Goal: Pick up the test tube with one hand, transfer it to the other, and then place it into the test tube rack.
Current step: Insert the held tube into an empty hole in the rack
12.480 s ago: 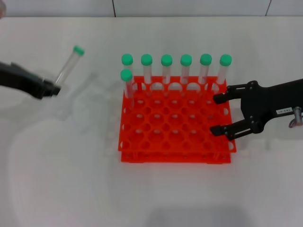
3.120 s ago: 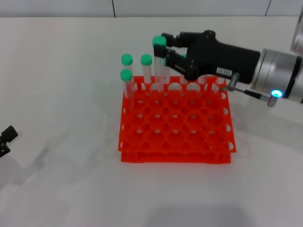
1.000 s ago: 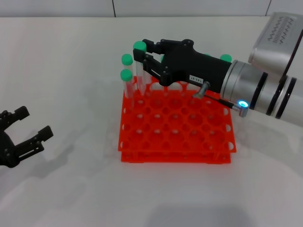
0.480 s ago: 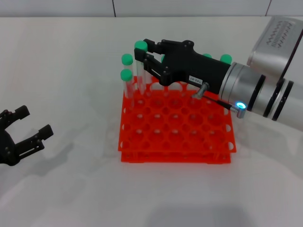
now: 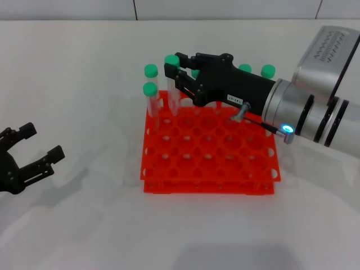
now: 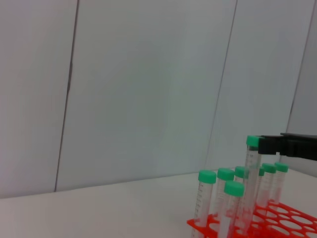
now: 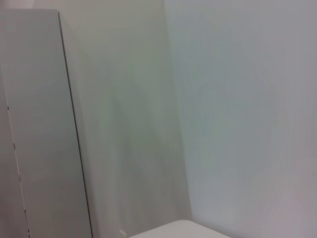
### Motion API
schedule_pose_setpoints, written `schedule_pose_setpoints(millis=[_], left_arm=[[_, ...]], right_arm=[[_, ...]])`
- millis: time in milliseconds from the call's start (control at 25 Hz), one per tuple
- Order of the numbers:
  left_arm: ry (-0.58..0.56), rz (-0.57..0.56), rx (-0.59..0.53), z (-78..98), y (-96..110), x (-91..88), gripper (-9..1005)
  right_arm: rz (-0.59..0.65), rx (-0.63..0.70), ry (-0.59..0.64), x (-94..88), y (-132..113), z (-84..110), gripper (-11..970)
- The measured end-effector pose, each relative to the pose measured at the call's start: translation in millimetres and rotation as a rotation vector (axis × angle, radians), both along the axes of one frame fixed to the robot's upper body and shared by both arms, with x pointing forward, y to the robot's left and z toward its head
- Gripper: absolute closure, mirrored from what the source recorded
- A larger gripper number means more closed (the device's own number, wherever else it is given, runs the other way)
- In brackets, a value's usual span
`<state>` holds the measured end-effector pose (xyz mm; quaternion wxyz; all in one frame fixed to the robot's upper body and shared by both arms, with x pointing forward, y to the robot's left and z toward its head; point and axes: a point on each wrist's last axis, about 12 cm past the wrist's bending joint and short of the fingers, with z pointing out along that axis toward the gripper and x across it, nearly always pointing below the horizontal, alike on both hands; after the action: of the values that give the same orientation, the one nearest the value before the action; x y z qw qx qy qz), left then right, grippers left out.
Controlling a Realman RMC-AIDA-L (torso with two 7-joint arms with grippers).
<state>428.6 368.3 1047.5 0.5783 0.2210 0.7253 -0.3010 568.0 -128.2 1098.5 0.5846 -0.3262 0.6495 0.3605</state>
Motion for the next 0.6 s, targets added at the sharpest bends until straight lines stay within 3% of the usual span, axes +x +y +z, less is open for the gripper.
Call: schedule_pose_setpoints(millis=[600], left_arm=[[-0.005,0.003,0.009,0.2,-1.7,5.4,103]], right_arm=[[-0.005,-0.025,0.014,4.8,-3.7,-6.7,641]])
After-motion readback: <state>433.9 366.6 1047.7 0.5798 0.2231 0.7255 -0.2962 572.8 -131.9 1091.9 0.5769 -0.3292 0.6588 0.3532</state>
